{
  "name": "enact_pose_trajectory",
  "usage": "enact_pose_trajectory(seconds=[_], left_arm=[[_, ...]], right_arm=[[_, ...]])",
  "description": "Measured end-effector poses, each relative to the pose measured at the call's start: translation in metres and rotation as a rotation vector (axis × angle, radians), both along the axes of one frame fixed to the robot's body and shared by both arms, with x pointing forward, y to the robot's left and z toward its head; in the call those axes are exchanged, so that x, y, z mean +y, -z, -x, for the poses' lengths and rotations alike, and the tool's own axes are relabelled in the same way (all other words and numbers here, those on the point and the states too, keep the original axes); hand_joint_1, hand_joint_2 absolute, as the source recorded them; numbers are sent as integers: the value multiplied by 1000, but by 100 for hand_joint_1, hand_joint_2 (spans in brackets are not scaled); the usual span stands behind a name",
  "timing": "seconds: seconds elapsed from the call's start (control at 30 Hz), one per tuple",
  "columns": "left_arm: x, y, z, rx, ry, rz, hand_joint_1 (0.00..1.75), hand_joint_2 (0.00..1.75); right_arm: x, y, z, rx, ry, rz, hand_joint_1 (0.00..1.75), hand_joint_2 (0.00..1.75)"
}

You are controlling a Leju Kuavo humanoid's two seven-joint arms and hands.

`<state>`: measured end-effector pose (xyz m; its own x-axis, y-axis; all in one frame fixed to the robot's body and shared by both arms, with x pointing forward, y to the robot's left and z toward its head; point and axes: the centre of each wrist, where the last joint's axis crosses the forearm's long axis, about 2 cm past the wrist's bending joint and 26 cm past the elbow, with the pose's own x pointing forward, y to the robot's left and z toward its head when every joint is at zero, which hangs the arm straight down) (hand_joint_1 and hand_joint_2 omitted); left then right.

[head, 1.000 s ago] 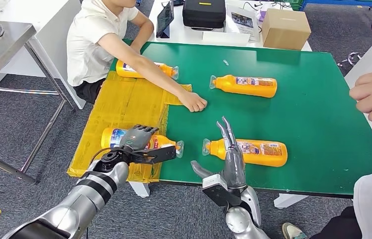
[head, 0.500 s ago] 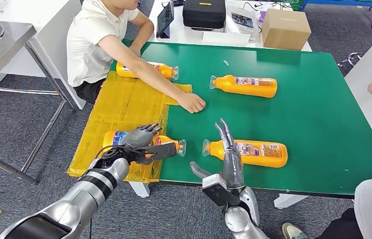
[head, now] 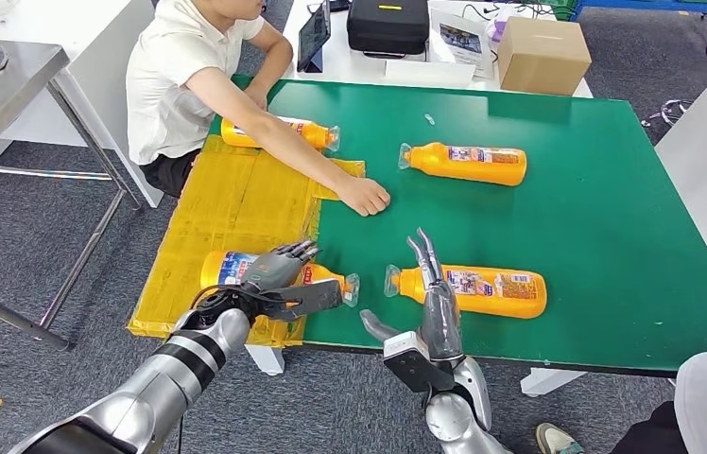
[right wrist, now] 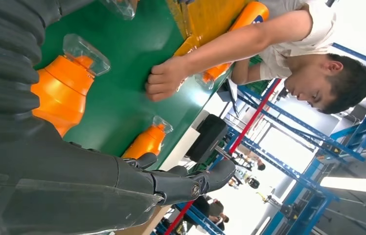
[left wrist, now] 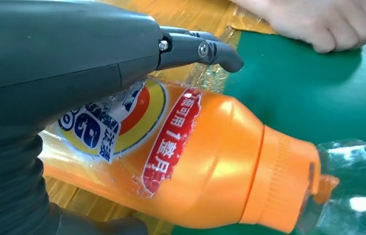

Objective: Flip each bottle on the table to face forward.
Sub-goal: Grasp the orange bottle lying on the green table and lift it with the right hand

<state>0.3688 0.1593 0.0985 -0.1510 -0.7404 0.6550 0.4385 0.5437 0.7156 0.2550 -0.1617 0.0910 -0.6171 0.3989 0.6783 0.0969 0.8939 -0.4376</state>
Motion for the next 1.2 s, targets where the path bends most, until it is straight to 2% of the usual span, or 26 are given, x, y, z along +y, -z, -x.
enact_pose_trajectory(seconds=[0.17, 0.33, 0.57, 0.63, 0.77, 0.93, 1.1, 1.2], left_arm=[[-13, -1, 19, -67, 32, 101, 0, 175], [-25, -13, 44, -182, 65, 248, 0, 175], [-32, -30, 74, -428, 49, 317, 0, 175], [-33, -33, 83, -451, 65, 344, 0, 175], [-35, -40, 104, -470, 77, 442, 0, 175], [-31, -45, 128, -469, 42, 576, 0, 175], [-17, -47, 156, -365, -155, 942, 0, 175], [-8, -49, 168, -321, -260, 1093, 0, 175]], right_arm=[[-1, 5, 6, 11, 7, -3, 0, 175], [-5, 12, 14, 26, 24, -2, 0, 175], [-10, 14, 19, 23, 50, 8, 0, 175], [-12, 14, 20, 12, 79, 86, 0, 175], [-29, 20, 24, 38, 164, 410, 0, 175], [-57, 33, 30, 92, 238, 625, 0, 175], [-99, 50, 47, 147, 371, 849, 0, 175], [-124, 57, 56, 161, 439, 934, 0, 175]])
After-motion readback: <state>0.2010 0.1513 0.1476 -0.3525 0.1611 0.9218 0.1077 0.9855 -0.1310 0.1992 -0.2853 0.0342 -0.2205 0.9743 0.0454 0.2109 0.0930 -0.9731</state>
